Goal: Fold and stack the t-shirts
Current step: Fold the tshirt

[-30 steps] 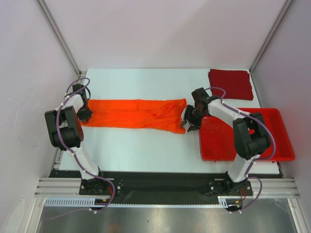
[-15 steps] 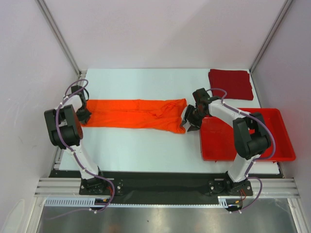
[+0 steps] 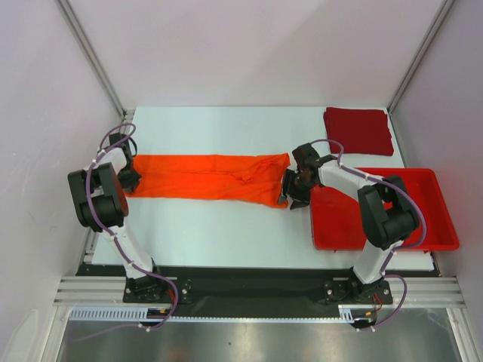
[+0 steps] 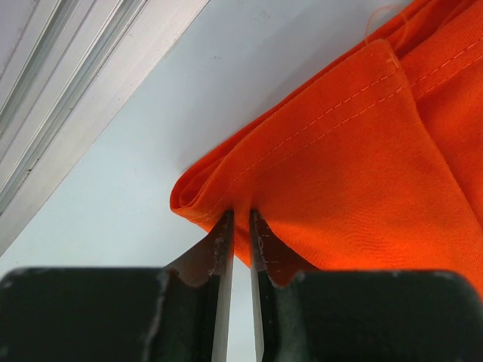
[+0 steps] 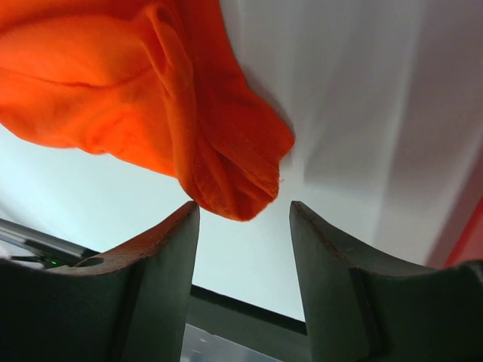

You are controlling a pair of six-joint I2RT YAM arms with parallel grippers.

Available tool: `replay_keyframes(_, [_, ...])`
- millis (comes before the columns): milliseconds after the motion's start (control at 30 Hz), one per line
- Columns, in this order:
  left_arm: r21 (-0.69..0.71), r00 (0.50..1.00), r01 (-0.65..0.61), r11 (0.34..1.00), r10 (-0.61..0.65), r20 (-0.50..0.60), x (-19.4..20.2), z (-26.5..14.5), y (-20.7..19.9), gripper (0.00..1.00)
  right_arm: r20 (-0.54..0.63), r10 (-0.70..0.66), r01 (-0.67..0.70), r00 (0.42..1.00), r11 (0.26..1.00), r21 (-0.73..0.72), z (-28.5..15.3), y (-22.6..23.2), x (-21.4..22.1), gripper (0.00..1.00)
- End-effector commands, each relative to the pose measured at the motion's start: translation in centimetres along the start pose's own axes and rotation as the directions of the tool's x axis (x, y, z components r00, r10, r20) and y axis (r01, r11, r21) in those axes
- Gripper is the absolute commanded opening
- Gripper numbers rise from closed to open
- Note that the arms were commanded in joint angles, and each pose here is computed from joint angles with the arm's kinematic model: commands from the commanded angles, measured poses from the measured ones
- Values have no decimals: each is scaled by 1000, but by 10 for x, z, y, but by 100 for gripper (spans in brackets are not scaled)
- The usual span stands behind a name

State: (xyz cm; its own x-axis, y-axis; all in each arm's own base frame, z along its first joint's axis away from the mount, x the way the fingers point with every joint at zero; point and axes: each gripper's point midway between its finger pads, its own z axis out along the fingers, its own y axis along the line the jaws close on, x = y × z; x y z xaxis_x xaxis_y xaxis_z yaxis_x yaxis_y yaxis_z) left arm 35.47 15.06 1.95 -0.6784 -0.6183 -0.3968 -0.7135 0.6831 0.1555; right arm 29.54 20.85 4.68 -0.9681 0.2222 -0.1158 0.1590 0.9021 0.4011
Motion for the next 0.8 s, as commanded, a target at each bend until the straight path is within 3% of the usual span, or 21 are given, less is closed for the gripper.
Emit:
replay_keyframes(0, [-21, 1000, 15, 1000, -15, -6, -1, 8, 8, 17, 88, -110, 113, 990, 993, -32, -11, 5, -8, 58])
replay_keyframes(267, [-22, 1000, 10, 1000, -11, -10, 0, 9, 8, 18, 91, -185, 188, 979, 982, -29, 6, 10, -16, 52])
replay_keyframes(367, [-25, 1000, 7, 1000, -7, -6, -2, 8, 8, 17, 73, -203, 206, 976, 978, -28, 12, 9, -18, 46])
replay_keyframes(567, [-31, 1000, 6, 999, -6, 0, -4, 8, 10, 17, 34, -207, 207, 978, 978, -21, 7, 10, -10, 25])
replay_keyframes(667, [-40, 1000, -1, 999, 1, 0, -5, 8, 11, 17, 15, -207, 207, 978, 978, 15, -2, 4, -2, 1])
replay_keyframes(767, [-50, 1000, -6, 999, 6, 4, -5, 8, 14, 16, 10, -227, 223, 974, 966, 131, -13, -16, 0, 0])
